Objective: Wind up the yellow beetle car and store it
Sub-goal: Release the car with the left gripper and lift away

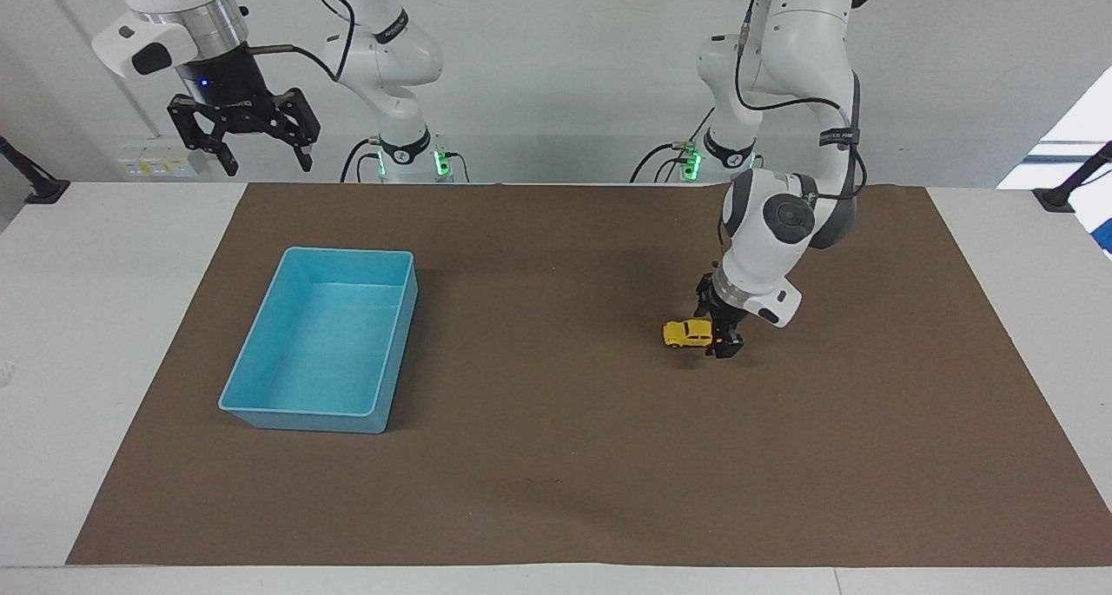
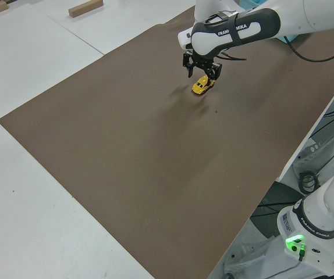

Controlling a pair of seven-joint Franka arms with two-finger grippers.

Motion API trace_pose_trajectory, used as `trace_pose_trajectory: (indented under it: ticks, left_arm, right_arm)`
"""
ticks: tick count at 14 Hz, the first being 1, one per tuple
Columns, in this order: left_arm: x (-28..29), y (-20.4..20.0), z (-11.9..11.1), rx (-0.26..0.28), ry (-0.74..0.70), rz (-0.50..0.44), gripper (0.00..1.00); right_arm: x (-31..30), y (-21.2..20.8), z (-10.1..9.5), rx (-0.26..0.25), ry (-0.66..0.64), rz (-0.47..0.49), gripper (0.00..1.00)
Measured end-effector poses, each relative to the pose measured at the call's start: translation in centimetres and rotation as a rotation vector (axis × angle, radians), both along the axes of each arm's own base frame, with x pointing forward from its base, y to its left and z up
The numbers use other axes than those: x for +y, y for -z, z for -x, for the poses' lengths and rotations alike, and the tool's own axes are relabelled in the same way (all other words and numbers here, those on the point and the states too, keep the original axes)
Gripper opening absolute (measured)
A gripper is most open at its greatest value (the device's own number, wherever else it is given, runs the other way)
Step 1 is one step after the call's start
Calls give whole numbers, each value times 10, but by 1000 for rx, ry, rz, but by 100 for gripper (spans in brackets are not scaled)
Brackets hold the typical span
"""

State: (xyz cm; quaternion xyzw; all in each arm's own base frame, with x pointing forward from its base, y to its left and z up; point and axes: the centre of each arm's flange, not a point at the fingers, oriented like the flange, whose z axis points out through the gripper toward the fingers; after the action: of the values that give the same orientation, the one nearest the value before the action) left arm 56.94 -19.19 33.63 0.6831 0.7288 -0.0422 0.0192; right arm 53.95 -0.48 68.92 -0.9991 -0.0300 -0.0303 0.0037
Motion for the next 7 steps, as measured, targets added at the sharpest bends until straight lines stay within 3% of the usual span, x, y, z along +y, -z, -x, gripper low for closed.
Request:
trace_pose_trajectory:
  ticks: [1, 7]
  left_arm:
    - [5, -14, -2, -6, -8, 3, 100]
    - [27, -52, -5, -32, -40, 11, 100]
  right_arm:
    - [0, 0, 0, 0, 0, 0, 100]
    - [0, 0, 0, 0, 0, 0, 100]
